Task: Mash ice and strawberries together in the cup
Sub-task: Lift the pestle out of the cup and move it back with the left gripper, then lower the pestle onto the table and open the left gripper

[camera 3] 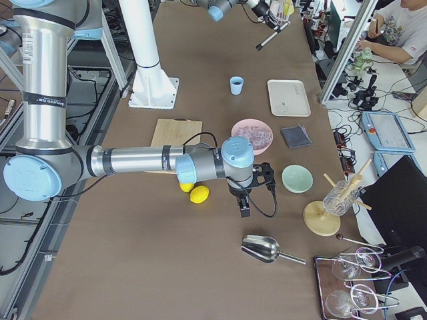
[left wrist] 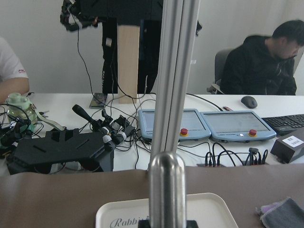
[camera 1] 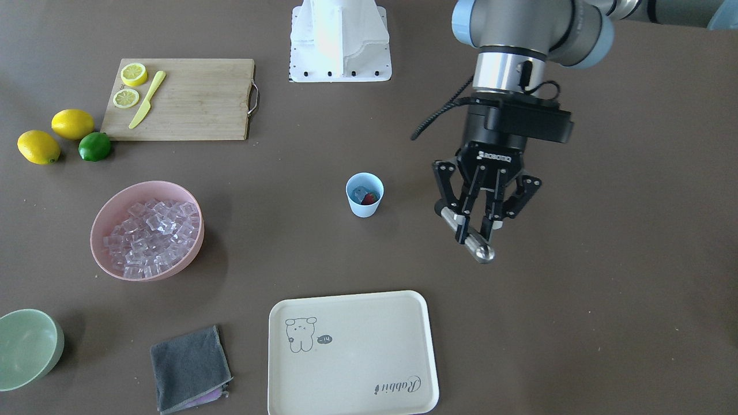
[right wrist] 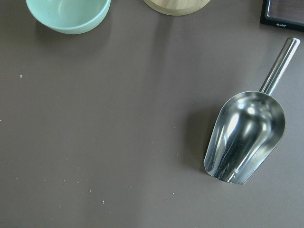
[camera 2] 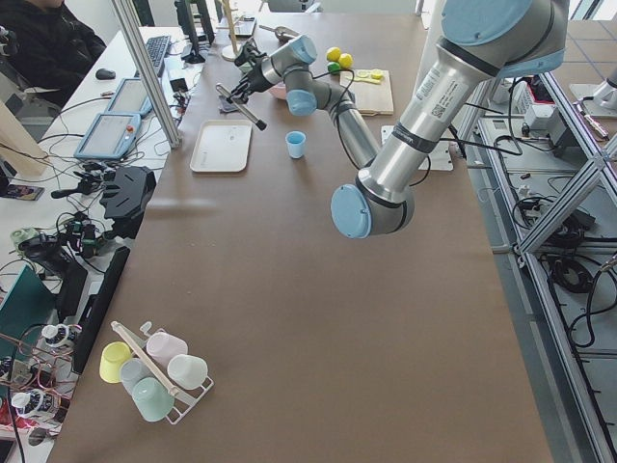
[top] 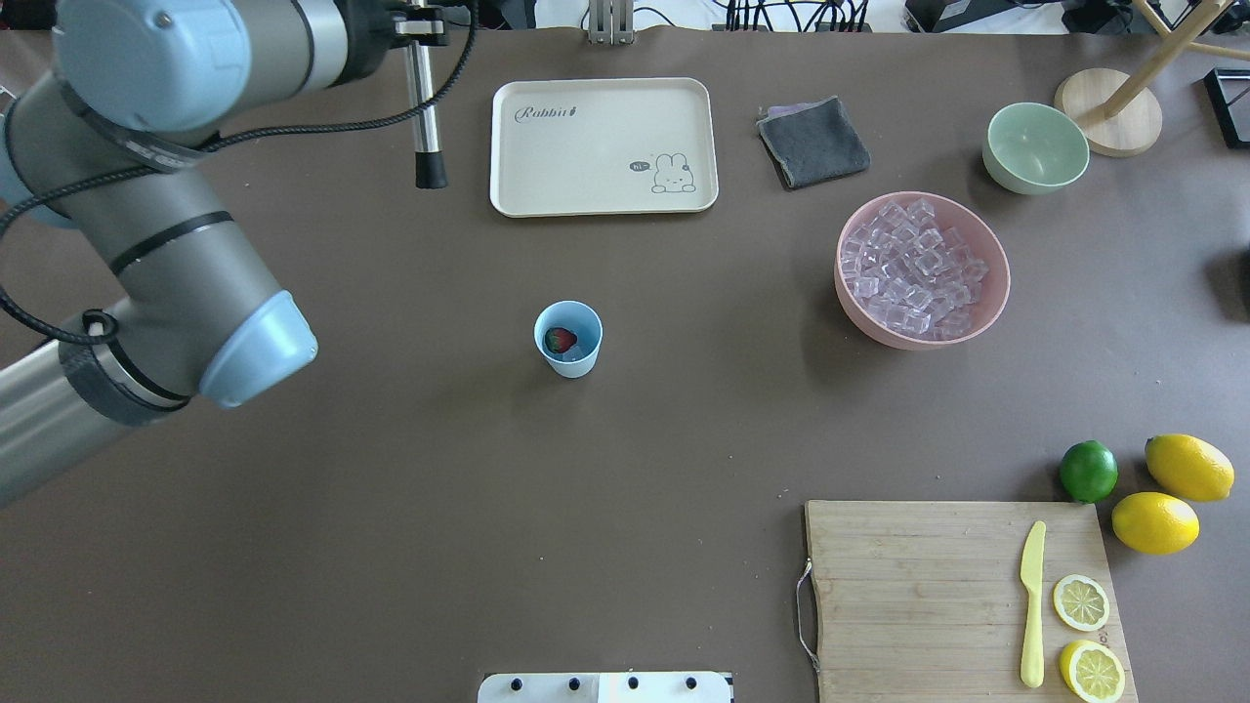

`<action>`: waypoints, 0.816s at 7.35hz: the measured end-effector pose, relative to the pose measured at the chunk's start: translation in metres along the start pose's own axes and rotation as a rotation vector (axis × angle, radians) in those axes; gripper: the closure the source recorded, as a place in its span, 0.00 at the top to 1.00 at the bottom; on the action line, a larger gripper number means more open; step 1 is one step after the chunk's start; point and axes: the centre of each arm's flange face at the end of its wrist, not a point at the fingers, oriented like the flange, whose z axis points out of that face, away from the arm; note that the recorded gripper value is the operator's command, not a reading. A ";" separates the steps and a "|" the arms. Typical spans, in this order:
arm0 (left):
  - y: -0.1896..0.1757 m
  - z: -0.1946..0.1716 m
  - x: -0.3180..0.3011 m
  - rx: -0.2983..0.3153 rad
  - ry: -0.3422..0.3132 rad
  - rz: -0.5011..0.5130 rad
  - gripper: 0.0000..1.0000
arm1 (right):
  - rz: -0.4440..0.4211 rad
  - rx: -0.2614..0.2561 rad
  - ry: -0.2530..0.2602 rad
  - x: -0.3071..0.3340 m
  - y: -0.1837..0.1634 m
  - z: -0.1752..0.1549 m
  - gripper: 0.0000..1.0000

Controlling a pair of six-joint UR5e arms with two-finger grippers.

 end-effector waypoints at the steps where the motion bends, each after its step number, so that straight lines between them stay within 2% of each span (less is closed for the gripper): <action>1: 0.008 0.008 -0.063 -0.092 -0.040 0.007 0.00 | 0.002 -0.001 0.001 0.001 0.001 0.000 0.99; 3: 0.064 0.018 -0.180 -0.303 -0.119 -0.012 0.00 | 0.000 0.006 0.001 0.000 0.002 -0.003 0.99; 4: 0.103 0.017 -0.234 -0.401 -0.159 0.022 0.00 | -0.001 0.007 0.000 0.000 0.002 -0.003 0.99; 5: 0.140 0.012 -0.282 -0.476 -0.197 0.065 0.00 | -0.003 0.009 0.000 0.000 0.001 -0.003 0.99; 6: 0.164 0.011 -0.311 -0.519 -0.228 0.092 0.00 | -0.006 0.010 0.000 -0.001 -0.001 -0.004 0.99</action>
